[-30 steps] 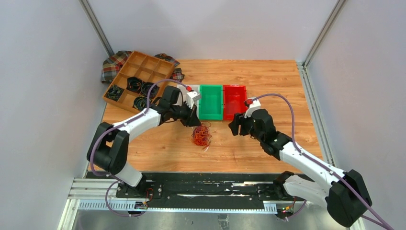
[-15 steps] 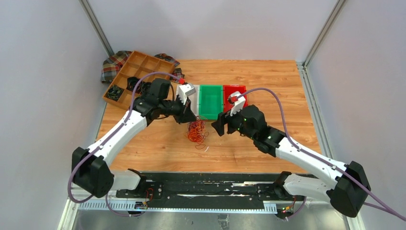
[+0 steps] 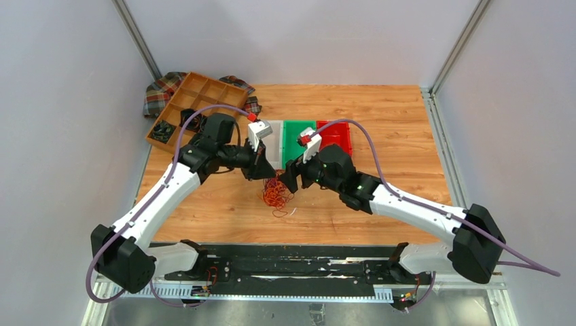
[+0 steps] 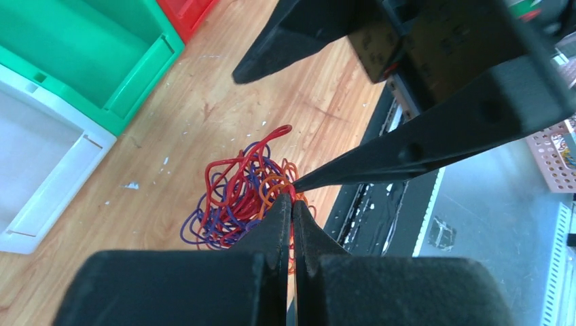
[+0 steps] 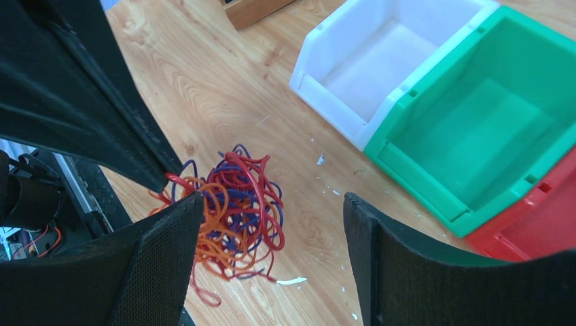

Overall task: Untangle the cables
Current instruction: Untie the cable.

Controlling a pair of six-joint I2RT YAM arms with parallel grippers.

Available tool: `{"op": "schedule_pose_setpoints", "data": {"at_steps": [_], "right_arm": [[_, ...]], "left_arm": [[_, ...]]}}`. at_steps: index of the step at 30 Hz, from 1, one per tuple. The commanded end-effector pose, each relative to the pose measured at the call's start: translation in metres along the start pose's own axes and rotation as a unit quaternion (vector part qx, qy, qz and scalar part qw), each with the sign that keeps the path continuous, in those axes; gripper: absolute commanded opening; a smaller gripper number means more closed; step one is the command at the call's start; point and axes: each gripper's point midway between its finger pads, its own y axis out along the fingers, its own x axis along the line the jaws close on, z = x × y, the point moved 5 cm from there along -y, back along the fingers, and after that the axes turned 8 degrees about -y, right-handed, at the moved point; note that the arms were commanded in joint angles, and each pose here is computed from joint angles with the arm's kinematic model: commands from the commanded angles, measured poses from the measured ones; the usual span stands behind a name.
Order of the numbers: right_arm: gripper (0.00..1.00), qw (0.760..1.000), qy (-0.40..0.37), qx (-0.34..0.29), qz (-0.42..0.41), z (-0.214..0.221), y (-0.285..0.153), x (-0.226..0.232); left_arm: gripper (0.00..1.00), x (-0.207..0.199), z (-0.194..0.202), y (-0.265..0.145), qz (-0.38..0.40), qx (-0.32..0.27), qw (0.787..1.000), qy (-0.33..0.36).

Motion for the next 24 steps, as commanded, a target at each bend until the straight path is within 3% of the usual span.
{"op": "schedule_pose_setpoints", "data": {"at_steps": [1,13,24], "right_arm": [[0.75,0.999,0.008,-0.035,-0.033,-0.020,0.011,0.015],[0.72,0.998,0.067,-0.001,0.009,0.028,0.029,0.006],[0.64,0.991,0.086,0.052,0.093,0.101,0.003,-0.016]], "left_arm": [[0.01,-0.021,-0.008,-0.010,0.031,-0.014,0.999,0.005],[0.01,-0.047,-0.018,-0.027,0.073,-0.027,0.997,0.027],[0.01,-0.064,-0.023,-0.046,0.078,-0.026,0.995,0.061]]}}
